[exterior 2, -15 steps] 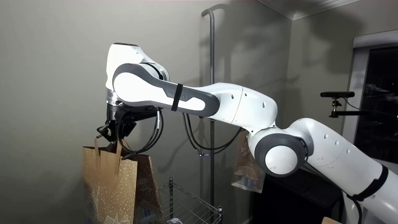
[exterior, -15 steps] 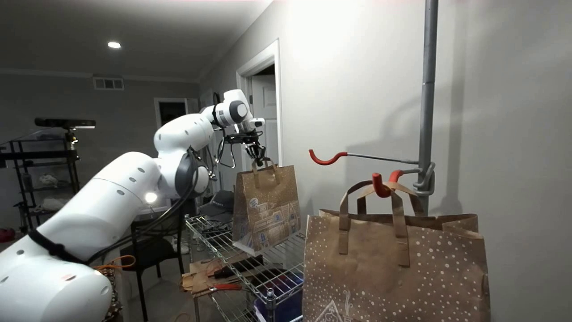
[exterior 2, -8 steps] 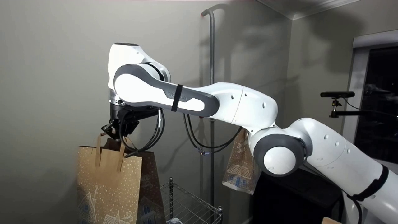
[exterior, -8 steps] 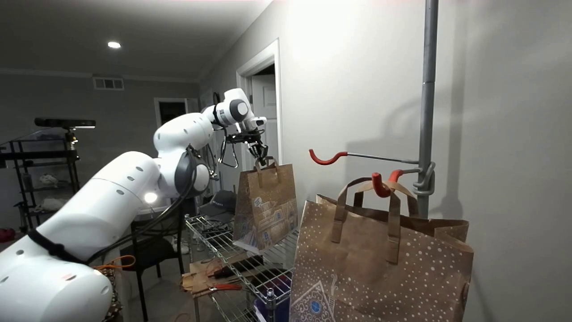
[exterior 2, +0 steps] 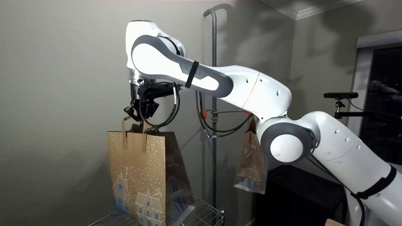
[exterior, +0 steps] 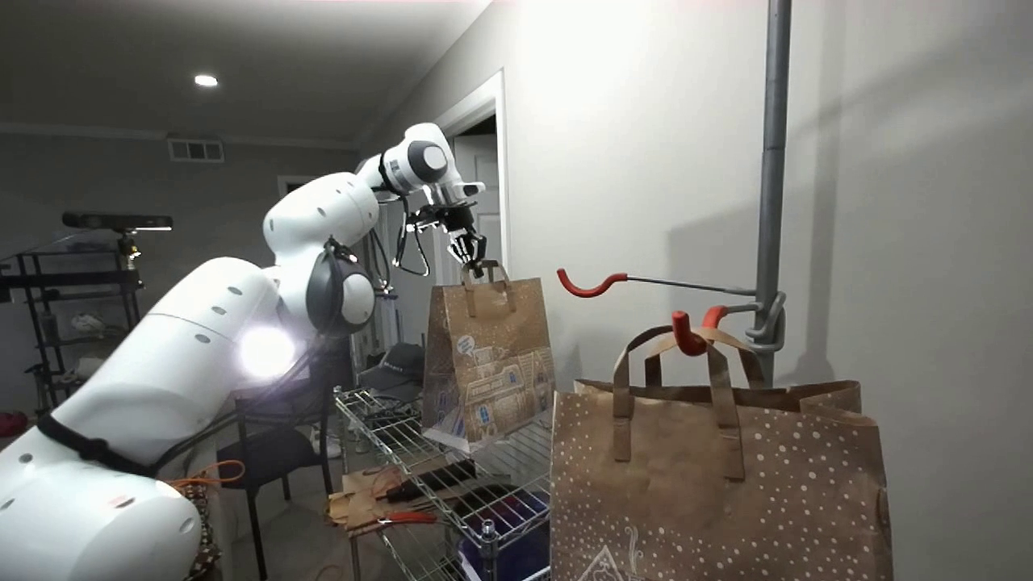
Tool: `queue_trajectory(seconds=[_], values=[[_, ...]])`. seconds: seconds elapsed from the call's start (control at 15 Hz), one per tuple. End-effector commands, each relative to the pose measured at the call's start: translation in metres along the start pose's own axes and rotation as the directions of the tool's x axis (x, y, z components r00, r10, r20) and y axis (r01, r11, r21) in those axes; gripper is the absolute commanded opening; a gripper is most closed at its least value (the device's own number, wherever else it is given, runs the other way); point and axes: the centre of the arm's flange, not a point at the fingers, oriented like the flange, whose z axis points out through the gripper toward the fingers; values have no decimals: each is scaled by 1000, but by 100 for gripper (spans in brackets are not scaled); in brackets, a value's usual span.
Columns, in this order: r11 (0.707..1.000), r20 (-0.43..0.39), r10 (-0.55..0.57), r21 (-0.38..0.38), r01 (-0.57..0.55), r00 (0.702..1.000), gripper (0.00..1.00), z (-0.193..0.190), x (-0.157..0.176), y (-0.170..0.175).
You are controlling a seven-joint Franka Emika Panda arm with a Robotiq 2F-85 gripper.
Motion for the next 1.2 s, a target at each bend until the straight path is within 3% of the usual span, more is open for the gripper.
queue_trajectory(seconds=[0.0, 0.6, 0.93, 1.13], values=[[1000, 16, -21, -22, 21, 1000, 0, -44, -34, 33], [995, 66, 51, -90, -45, 997, 0, -106, -86, 96], [982, -14, 115, -149, -116, 993, 0, -136, -123, 110], [972, -66, 146, -178, -155, 987, 0, -135, -127, 124]])
